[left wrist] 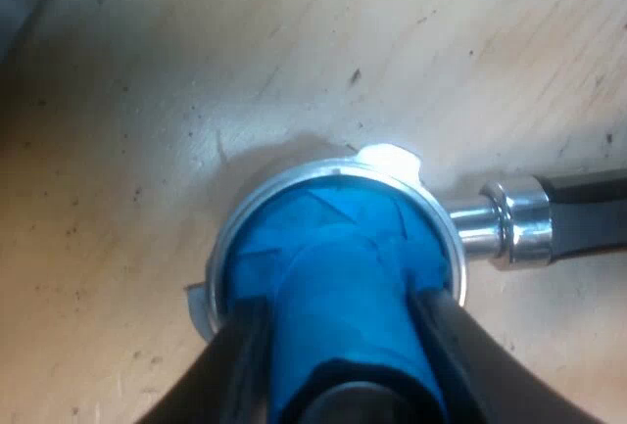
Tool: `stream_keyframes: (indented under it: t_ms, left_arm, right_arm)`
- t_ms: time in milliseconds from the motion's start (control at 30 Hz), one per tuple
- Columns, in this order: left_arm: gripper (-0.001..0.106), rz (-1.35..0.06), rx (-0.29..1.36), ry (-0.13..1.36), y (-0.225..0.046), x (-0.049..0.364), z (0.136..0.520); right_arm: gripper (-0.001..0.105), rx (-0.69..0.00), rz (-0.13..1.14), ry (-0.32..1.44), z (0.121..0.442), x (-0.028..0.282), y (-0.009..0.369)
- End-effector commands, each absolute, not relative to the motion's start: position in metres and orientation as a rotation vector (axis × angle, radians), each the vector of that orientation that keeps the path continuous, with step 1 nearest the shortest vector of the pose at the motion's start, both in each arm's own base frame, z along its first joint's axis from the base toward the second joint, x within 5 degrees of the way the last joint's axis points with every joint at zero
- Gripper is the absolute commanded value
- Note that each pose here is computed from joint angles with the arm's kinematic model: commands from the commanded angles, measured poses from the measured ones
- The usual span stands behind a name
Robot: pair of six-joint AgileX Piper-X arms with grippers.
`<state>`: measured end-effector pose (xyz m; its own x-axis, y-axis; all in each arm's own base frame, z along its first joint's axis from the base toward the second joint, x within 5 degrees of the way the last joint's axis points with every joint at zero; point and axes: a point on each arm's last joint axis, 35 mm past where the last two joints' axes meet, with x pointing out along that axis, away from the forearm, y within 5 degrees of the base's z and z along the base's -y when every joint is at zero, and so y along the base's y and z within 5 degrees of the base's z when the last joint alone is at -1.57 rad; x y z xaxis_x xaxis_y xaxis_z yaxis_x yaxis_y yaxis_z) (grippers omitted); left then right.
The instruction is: Grind coffee beans and then tamp
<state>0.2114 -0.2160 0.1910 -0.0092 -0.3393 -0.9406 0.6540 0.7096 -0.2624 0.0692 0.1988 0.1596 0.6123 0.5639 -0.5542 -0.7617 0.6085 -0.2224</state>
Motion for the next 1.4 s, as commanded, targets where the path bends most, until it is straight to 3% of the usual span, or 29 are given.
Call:
stream_keyframes:
  t_ms: [33, 300, 467, 700, 800, 967, 1033, 1200, 1400]
  left_arm:
    - [0.000, -0.784, 0.312, 1.328, -0.213, 0.208, 0.204]
    - [0.000, -0.817, 0.249, 1.161, -0.195, 0.193, 0.260]
    - [0.000, -0.754, 0.217, 1.173, -0.171, 0.189, 0.276]
    - [0.000, -0.633, 0.143, 1.192, -0.135, 0.197, 0.286]
    - [0.000, -0.603, 0.128, 1.204, -0.125, 0.196, 0.285]
    - [0.000, -0.579, 0.112, 1.208, -0.117, 0.194, 0.282]
    - [0.000, -0.506, 0.064, 1.217, -0.094, 0.187, 0.267]
    - [0.000, -0.419, 0.009, 1.244, -0.074, 0.189, 0.247]
    - [0.000, -0.402, -0.003, 1.242, -0.069, 0.188, 0.230]
  right_arm:
    - [0.102, -0.462, 0.794, 0.449, 0.162, 0.070, 0.199]
    - [0.102, -0.452, 0.811, 0.449, 0.164, 0.070, 0.201]
    - [0.102, -0.460, 0.897, 0.420, 0.177, 0.071, 0.212]
    - [0.102, -0.433, 0.925, 0.387, 0.200, 0.074, 0.226]
    - [0.102, -0.408, 0.991, 0.400, 0.204, 0.075, 0.229]
    - [0.102, -0.387, 0.996, 0.415, 0.204, 0.083, 0.227]
    - [0.102, -0.387, 1.011, 0.412, 0.204, 0.085, 0.226]
    - [0.102, -0.421, 1.055, 0.419, 0.200, 0.089, 0.227]
    - [0.102, -0.412, 1.119, 0.421, 0.189, 0.091, 0.237]
